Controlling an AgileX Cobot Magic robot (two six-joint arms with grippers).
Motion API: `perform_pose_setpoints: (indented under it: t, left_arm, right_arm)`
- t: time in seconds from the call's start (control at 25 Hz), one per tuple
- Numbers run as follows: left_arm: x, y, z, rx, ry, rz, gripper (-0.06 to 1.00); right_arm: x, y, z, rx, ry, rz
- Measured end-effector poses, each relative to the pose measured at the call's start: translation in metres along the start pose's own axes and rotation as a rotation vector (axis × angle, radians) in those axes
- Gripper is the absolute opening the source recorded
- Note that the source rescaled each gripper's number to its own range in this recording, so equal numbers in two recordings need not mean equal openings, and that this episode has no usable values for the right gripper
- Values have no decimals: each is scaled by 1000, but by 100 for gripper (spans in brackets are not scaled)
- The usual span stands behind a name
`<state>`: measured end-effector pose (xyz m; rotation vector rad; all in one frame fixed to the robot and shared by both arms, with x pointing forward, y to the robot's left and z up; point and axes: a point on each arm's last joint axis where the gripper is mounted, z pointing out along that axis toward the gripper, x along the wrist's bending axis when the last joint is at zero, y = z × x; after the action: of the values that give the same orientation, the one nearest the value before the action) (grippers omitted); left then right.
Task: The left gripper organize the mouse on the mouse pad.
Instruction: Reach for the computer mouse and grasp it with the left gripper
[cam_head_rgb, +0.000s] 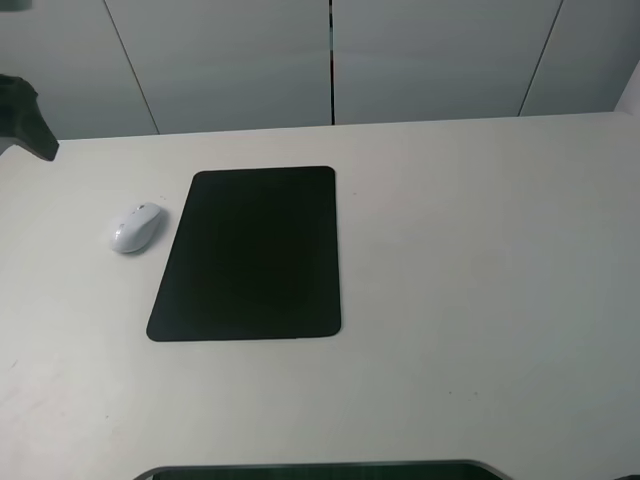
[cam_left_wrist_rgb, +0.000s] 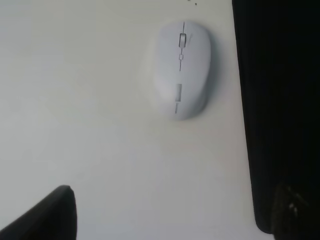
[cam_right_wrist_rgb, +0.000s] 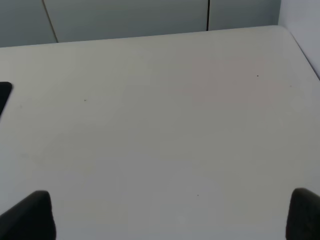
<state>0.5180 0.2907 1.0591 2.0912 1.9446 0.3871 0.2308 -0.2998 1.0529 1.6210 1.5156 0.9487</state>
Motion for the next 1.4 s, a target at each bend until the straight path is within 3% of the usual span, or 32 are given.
perform_pose_setpoints:
  t: [0.2, 0.56, 1.08, 1.4]
  left_arm:
    - [0, 13, 42, 34, 6, 47, 100]
    - [-1, 28, 67, -58, -5, 52, 100]
    - [-4, 19, 138, 135, -30, 32, 100]
    - [-4, 24, 165, 171, -32, 32, 100]
  right_arm:
    - [0, 0, 0, 0, 0, 0]
    - [0, 0, 0, 0, 0, 0]
    - [0, 0, 0, 0, 0, 0]
    - [0, 0, 0, 0, 0, 0]
